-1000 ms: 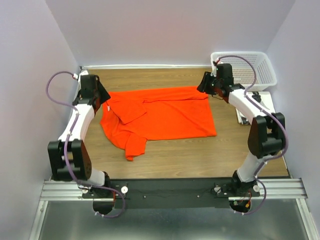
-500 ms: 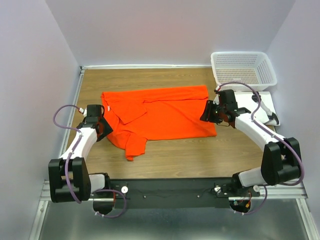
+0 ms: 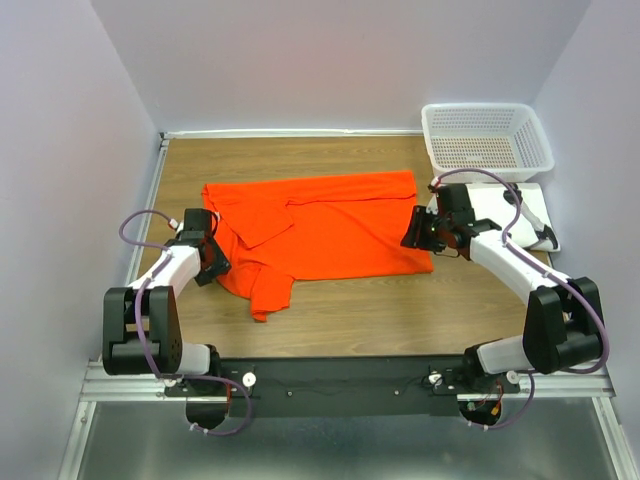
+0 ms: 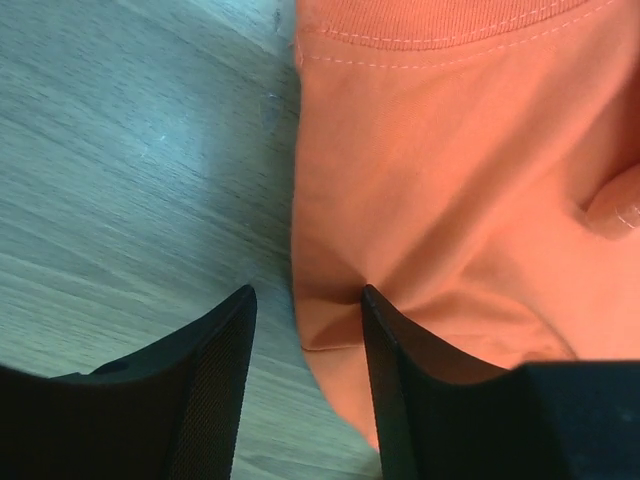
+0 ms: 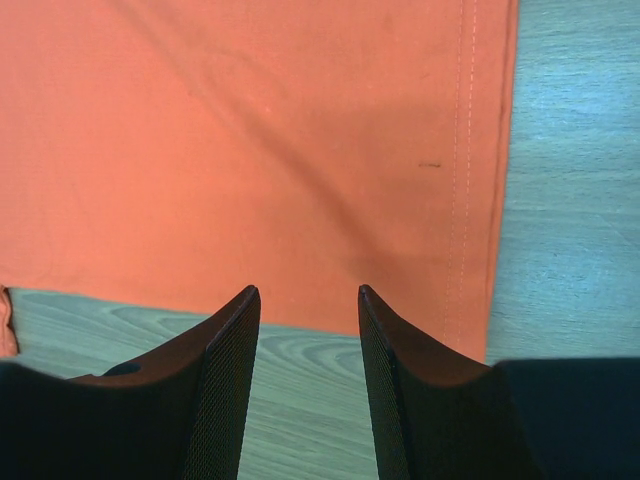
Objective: Fold and stack the t-shirts
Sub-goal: Fold the tshirt
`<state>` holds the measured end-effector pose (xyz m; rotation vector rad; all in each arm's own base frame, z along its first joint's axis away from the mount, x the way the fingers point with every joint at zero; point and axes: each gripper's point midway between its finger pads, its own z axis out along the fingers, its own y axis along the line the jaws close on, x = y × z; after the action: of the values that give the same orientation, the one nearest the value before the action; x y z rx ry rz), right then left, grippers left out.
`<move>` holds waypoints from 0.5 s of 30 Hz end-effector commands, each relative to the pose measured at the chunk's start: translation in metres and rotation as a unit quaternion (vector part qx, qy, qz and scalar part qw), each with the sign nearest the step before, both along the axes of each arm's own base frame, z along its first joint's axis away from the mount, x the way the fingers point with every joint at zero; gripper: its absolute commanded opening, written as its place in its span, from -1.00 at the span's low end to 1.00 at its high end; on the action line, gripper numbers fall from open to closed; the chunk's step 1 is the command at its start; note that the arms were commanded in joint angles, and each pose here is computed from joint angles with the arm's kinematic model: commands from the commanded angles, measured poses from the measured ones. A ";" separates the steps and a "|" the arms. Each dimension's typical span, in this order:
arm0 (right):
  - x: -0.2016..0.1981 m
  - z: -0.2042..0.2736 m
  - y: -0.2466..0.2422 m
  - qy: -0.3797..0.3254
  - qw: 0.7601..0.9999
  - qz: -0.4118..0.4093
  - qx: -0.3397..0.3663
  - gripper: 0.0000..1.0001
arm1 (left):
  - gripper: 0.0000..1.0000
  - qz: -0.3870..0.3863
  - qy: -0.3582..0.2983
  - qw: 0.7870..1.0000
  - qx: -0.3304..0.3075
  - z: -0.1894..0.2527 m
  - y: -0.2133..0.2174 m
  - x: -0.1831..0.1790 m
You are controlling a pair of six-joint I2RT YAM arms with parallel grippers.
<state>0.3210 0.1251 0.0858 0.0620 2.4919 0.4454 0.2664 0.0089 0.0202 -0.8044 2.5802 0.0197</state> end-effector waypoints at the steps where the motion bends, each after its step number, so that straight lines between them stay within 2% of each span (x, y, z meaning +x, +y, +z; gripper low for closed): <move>1: -0.007 -0.008 -0.008 0.006 1.000 -0.004 -0.020 0.03 | -0.01 -0.001 0.027 1.000 0.007 -0.013 0.000 -0.008; 8: -0.005 -0.005 -0.012 0.002 0.999 -0.019 -0.026 0.03 | -0.45 -0.005 0.034 0.999 0.008 -0.015 -0.004 -0.010; 15: -0.010 -0.016 -0.035 0.015 0.995 -0.072 -0.067 0.09 | -0.92 -0.005 0.030 0.999 0.010 -0.008 -0.003 -0.009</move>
<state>0.3212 0.1110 0.0783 0.1099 2.4966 0.3461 0.2697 0.0074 0.0183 -0.7851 2.5813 0.0413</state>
